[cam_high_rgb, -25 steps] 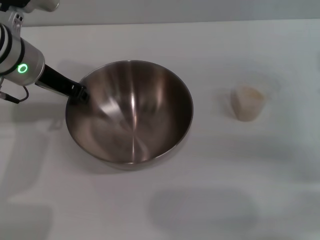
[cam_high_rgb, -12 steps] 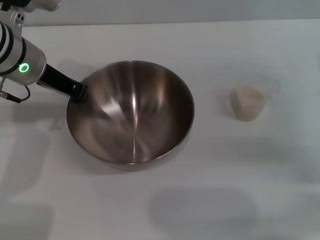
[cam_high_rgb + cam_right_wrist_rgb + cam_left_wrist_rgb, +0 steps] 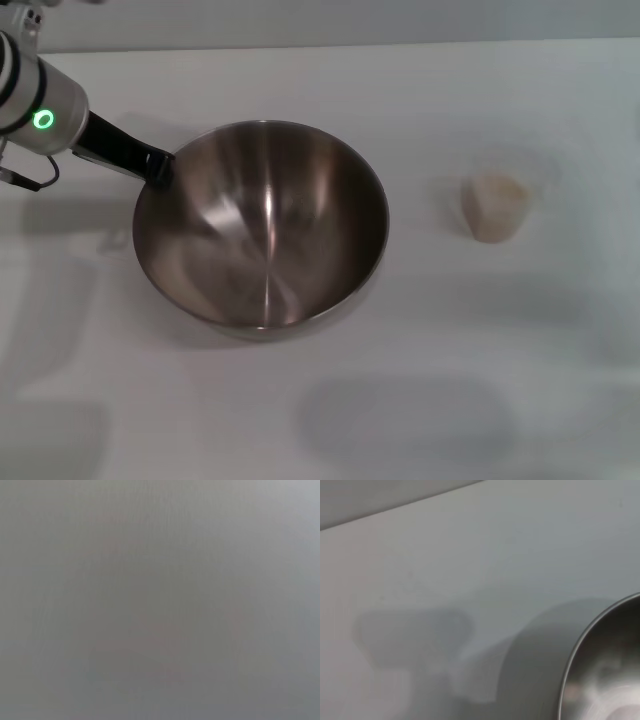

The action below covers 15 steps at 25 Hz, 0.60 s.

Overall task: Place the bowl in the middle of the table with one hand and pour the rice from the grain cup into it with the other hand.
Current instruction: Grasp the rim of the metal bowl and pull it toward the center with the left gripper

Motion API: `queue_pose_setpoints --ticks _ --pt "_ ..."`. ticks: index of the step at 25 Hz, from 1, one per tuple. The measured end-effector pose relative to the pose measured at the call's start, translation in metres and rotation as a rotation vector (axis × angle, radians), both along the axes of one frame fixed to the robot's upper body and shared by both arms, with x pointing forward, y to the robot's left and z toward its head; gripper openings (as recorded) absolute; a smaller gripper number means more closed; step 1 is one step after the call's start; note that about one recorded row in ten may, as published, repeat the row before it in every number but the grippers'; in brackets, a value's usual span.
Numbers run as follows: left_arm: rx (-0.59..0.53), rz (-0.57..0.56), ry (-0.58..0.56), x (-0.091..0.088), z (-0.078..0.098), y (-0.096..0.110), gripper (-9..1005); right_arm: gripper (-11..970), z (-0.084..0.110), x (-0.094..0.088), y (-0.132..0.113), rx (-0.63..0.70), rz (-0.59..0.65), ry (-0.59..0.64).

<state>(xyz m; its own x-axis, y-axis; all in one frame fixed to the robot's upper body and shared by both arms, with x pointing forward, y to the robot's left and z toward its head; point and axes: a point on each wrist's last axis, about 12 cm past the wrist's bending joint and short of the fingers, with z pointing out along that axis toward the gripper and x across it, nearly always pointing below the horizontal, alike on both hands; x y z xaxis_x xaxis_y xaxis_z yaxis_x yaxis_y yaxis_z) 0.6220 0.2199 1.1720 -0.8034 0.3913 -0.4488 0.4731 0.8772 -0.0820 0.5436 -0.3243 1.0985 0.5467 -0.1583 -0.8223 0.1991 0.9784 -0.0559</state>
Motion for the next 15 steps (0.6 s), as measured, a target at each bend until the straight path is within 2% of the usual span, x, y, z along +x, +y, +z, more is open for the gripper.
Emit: queue_pose_setpoints --ticks 9,15 --pt "-0.104 0.016 -0.002 0.003 0.005 0.007 45 588 -0.001 -0.002 -0.001 0.000 -0.004 0.004" --pt "-0.192 0.022 -0.029 0.007 0.018 0.012 43 588 -0.002 -0.002 -0.002 0.000 -0.005 0.006"
